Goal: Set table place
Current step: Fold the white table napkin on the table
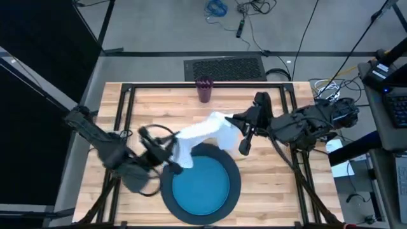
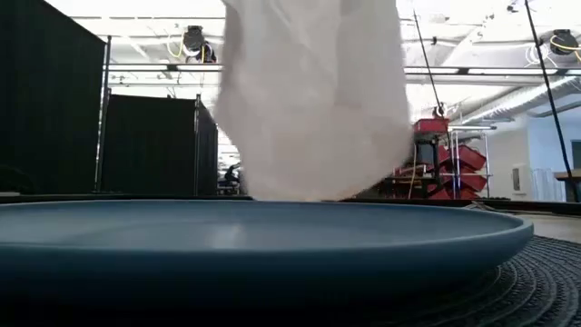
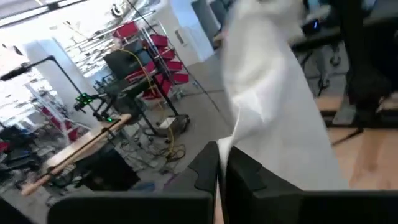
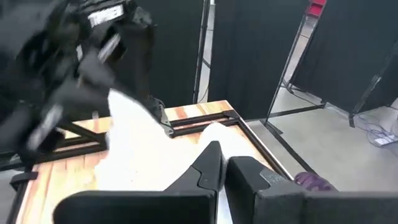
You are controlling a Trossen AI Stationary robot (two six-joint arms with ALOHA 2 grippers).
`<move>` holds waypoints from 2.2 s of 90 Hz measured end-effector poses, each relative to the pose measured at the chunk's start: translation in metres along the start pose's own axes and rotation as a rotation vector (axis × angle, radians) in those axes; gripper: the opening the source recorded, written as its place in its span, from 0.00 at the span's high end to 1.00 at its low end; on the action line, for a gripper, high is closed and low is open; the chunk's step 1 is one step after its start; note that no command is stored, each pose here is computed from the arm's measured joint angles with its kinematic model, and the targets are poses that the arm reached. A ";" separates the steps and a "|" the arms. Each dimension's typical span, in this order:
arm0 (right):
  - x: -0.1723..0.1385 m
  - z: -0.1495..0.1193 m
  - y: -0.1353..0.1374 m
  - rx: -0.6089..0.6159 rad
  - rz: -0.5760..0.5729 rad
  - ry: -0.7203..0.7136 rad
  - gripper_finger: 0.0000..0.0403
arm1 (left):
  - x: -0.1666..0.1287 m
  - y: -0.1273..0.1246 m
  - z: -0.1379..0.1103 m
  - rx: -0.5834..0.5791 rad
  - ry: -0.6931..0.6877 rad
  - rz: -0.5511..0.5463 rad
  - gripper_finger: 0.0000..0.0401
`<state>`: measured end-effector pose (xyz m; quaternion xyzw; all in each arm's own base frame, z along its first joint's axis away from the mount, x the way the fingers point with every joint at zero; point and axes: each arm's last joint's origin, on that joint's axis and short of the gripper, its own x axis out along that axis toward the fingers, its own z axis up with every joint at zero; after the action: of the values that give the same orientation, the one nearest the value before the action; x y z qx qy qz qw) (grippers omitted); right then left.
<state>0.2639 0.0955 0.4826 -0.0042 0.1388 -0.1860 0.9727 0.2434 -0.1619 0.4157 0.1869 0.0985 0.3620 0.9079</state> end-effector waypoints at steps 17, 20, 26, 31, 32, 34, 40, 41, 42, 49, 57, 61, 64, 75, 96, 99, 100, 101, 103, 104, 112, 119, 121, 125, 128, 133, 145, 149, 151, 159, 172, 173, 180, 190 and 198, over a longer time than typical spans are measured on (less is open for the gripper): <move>0.019 -0.011 0.029 -0.006 0.029 -0.002 1.00 | -0.021 0.045 0.012 -0.035 -0.037 -0.043 1.00; 0.022 -0.012 0.036 -0.013 0.039 -0.012 1.00 | -0.025 0.051 0.013 -0.040 -0.043 -0.053 1.00; 0.024 -0.012 0.047 -0.021 0.062 -0.040 1.00 | -0.032 0.061 0.015 -0.060 -0.057 -0.080 1.00; 0.025 -0.013 0.054 -0.027 0.077 -0.057 1.00 | -0.039 0.069 0.016 -0.081 -0.068 -0.106 1.00; 0.024 -0.013 0.055 -0.027 0.080 -0.060 1.00 | -0.040 0.070 0.016 -0.085 -0.071 -0.111 1.00; 0.024 -0.013 0.057 -0.028 0.084 -0.064 1.00 | -0.043 0.073 0.016 -0.093 -0.075 -0.122 1.00; 0.023 -0.014 0.060 -0.032 0.093 -0.066 1.00 | -0.052 0.079 0.017 -0.111 -0.091 -0.160 1.00; 0.022 -0.014 0.061 -0.033 0.093 -0.066 1.00 | -0.053 0.080 0.017 -0.115 -0.093 -0.166 1.00; 0.021 -0.014 0.062 -0.033 0.092 -0.066 1.00 | -0.054 0.081 0.017 -0.119 -0.094 -0.172 1.00; 0.018 -0.015 0.064 -0.034 0.070 -0.071 1.00 | -0.063 0.088 0.017 -0.198 -0.103 -0.216 1.00; 0.014 -0.016 0.067 -0.030 0.063 -0.076 1.00 | -0.072 0.094 0.017 -0.266 -0.114 -0.294 1.00; 0.012 -0.016 0.068 -0.029 0.067 -0.077 1.00 | -0.077 0.095 0.016 -0.281 -0.119 -0.328 1.00; 0.011 -0.016 0.069 -0.027 0.071 -0.077 1.00 | -0.080 0.095 0.015 -0.296 -0.120 -0.348 1.00; 0.011 -0.020 0.069 -0.019 0.067 -0.050 1.00 | -0.088 0.093 0.003 -0.329 -0.096 -0.449 1.00; 0.022 -0.031 0.058 -0.042 -0.031 0.040 1.00 | -0.060 0.096 -0.061 -0.304 0.319 -0.426 1.00; 0.025 -0.033 0.056 -0.048 -0.054 0.052 1.00 | -0.056 0.095 -0.067 -0.268 0.342 -0.381 1.00; 0.027 -0.034 0.055 -0.051 -0.063 0.056 1.00 | -0.054 0.094 -0.068 -0.258 0.347 -0.368 1.00; 0.028 -0.034 0.055 -0.054 -0.070 0.060 1.00 | -0.053 0.094 -0.070 -0.250 0.352 -0.356 1.00; 0.031 -0.035 0.053 -0.061 -0.081 0.069 1.00 | -0.051 0.093 -0.072 -0.233 0.359 -0.339 1.00; 0.032 -0.036 0.052 -0.063 -0.086 0.073 1.00 | -0.050 0.093 -0.073 -0.226 0.363 -0.331 1.00; 0.044 -0.040 0.044 -0.074 -0.136 0.115 1.00 | -0.040 0.094 -0.076 -0.157 0.396 -0.300 1.00; 0.056 -0.045 0.037 -0.083 -0.179 0.153 1.00 | -0.032 0.093 -0.079 -0.102 0.424 -0.274 1.00; 0.060 -0.046 0.035 -0.085 -0.188 0.161 1.00 | -0.030 0.093 -0.080 -0.089 0.431 -0.266 1.00; 0.065 -0.047 0.033 -0.087 -0.199 0.171 1.00 | -0.025 0.092 -0.082 -0.068 0.441 -0.251 1.00; 0.068 -0.048 0.031 -0.092 -0.199 0.180 1.00 | -0.022 0.091 -0.084 -0.048 0.449 -0.241 1.00; 0.070 -0.047 0.029 -0.093 -0.197 0.183 1.00 | -0.017 0.089 -0.086 -0.024 0.463 -0.231 1.00; 0.073 -0.046 0.023 -0.114 -0.215 0.192 1.00 | -0.008 0.087 -0.094 0.020 0.527 -0.224 1.00; 0.074 -0.046 0.020 -0.118 -0.222 0.198 1.00 | -0.006 0.086 -0.097 0.037 0.540 -0.222 1.00; 0.074 -0.046 0.020 -0.120 -0.225 0.201 1.00 | -0.005 0.085 -0.098 0.039 0.544 -0.219 1.00; 0.075 -0.048 0.017 -0.122 -0.232 0.220 1.00 | 0.000 0.081 -0.103 0.054 0.555 -0.210 1.00; 0.074 -0.053 0.014 -0.129 -0.246 0.259 1.00 | 0.010 0.074 -0.109 0.075 0.549 -0.202 1.00; 0.074 -0.053 0.014 -0.130 -0.248 0.262 1.00 | 0.012 0.073 -0.109 0.077 0.547 -0.202 1.00; 0.075 -0.055 0.010 -0.134 -0.266 0.280 1.00 | 0.022 0.066 -0.112 0.097 0.529 -0.210 1.00; 0.078 -0.057 0.003 -0.165 -0.296 0.312 1.00 | 0.037 0.062 -0.114 0.122 0.510 -0.208 1.00; 0.085 -0.060 -0.006 -0.190 -0.324 0.335 1.00 | 0.049 0.062 -0.113 0.129 0.493 -0.196 1.00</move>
<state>0.3208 0.0614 0.4028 -0.0871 0.3127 -0.3239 0.8886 0.2047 -0.0565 0.3363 0.1399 0.3571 0.2999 0.8735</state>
